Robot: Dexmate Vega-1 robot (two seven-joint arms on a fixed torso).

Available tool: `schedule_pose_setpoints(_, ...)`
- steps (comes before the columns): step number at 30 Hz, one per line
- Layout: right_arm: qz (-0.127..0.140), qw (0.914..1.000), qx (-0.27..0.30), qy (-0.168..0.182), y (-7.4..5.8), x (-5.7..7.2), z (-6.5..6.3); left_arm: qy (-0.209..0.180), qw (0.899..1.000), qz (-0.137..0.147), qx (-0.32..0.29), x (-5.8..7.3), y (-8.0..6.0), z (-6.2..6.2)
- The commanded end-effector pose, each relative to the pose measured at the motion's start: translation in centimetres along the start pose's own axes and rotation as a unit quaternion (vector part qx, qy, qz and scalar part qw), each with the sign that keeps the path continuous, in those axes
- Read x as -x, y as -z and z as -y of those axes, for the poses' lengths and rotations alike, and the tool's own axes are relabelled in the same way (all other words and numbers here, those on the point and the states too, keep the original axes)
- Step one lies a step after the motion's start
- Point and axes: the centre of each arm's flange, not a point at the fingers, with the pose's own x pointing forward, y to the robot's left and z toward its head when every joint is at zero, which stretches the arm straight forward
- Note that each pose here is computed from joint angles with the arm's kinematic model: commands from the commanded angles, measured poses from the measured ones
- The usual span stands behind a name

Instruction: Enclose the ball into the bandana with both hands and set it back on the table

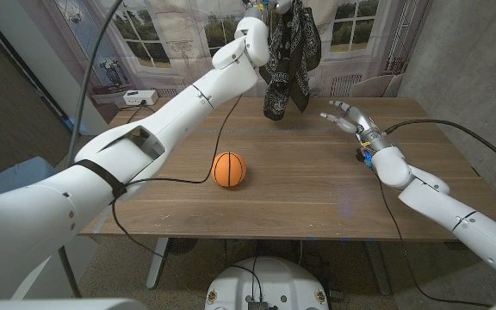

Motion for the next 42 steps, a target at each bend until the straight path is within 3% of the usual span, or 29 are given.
schedule_pose_setpoints(1, -0.032, 0.9938, 0.092, 0.055, -2.1, -1.2, -2.4, 0.026, 1.000, -0.003, -0.004, -0.4, -1.4, 0.0)
schedule_pose_setpoints(6, -0.012, 0.9954, 0.085, 0.042, -3.2, -1.5, -3.4, 0.014, 1.000, -0.015, -0.012, -0.4, -1.7, -0.3)
schedule_pose_setpoints(10, 0.015, 0.9965, 0.081, 0.011, -4.1, -1.8, -4.1, 0.007, 1.000, -0.028, -0.011, -0.7, -1.8, -0.2)
schedule_pose_setpoints(14, 0.028, 0.9947, 0.097, 0.016, -5.1, -1.3, -4.5, 0.003, 0.999, -0.050, -0.020, -0.8, -2.1, 0.0)
schedule_pose_setpoints(21, -0.004, 0.9873, 0.125, 0.097, -5.8, -1.0, -5.5, 0.024, 0.999, -0.039, -0.005, -0.8, -2.5, 0.1)
schedule_pose_setpoints(23, -0.022, 0.9802, 0.129, 0.149, -6.0, -1.0, -6.0, 0.037, 0.999, -0.039, 0.008, -0.7, -2.5, 0.1)
schedule_pose_setpoints(25, -0.022, 0.9799, 0.115, 0.162, -5.9, -1.5, -6.2, 0.045, 0.998, -0.038, 0.018, -0.6, -2.5, 0.1)
schedule_pose_setpoints(26, -0.030, 0.9742, 0.136, 0.177, -5.7, -1.9, -6.4, 0.060, 0.997, -0.038, 0.032, -0.6, -2.4, 0.1)
schedule_pose_setpoints(30, -0.038, 0.9867, 0.117, 0.106, -5.5, -3.5, -6.7, 0.060, 0.997, -0.036, 0.030, -0.4, -2.8, -0.3)
schedule_pose_setpoints(32, -0.044, 0.9814, 0.148, 0.114, -5.7, -3.7, -7.1, 0.054, 0.997, -0.040, 0.024, -0.3, -3.0, -0.5)
schedule_pose_setpoints(33, -0.048, 0.9829, 0.141, 0.108, -5.8, -3.8, -7.1, 0.054, 0.997, -0.042, 0.025, -0.2, -3.1, -0.6)
schedule_pose_setpoints(34, -0.052, 0.9854, 0.145, 0.073, -5.9, -4.0, -7.1, 0.050, 0.997, -0.045, 0.027, -0.2, -3.2, -0.6)
schedule_pose_setpoints(36, -0.050, 0.9863, 0.148, 0.052, -5.9, -4.4, -7.2, 0.042, 0.998, -0.049, 0.029, -0.2, -3.2, -0.6)
schedule_pose_setpoints(40, -0.062, 0.9773, 0.178, 0.097, -5.8, -4.2, -7.6, 0.050, 0.997, -0.048, 0.032, -0.2, -3.3, -0.6)
schedule_pose_setpoints(41, -0.068, 0.9761, 0.165, 0.123, -5.7, -4.0, -7.8, 0.050, 0.997, -0.046, 0.030, -0.2, -3.3, -0.6)
schedule_pose_setpoints(42, -0.085, 0.9692, 0.161, 0.166, -5.8, -3.7, -8.0, 0.051, 0.997, -0.046, 0.028, -0.2, -3.3, -0.6)
